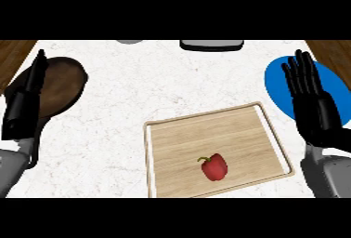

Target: Pick the bell pepper from the tray and place it in the plate

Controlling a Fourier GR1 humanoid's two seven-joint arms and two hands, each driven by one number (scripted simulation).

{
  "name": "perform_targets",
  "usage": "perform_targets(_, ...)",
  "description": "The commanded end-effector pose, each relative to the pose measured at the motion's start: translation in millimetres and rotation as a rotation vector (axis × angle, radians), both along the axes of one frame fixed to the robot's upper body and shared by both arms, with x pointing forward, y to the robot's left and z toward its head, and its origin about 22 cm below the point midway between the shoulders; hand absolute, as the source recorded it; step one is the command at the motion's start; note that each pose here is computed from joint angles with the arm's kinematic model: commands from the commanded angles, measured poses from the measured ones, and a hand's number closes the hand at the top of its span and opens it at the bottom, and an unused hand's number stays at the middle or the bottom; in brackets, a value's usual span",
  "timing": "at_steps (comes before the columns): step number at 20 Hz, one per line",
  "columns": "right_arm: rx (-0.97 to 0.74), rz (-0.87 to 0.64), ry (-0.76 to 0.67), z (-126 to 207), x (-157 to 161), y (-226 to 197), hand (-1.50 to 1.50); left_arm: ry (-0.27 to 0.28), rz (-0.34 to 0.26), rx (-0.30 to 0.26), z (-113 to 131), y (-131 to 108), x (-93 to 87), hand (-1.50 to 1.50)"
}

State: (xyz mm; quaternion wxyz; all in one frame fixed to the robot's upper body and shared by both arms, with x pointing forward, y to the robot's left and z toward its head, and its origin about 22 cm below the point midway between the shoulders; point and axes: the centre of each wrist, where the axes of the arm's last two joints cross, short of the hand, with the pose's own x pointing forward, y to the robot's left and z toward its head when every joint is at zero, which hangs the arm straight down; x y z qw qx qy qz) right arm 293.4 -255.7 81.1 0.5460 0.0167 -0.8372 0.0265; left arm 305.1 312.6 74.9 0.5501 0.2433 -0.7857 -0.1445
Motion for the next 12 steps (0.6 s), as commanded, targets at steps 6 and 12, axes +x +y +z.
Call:
perform_targets(6, -0.196, 0.392, 0.15, -23, -43, 139, 1.5, 0.302, -0.049, -0.28, -73, -9, -29.8, 0.0)
perform_targets(12, -0.312, -0.008, -0.163, -61, -81, 169, -1.5, 0.391, -0.087, -0.374, -89, -19, -47.7, 0.0)
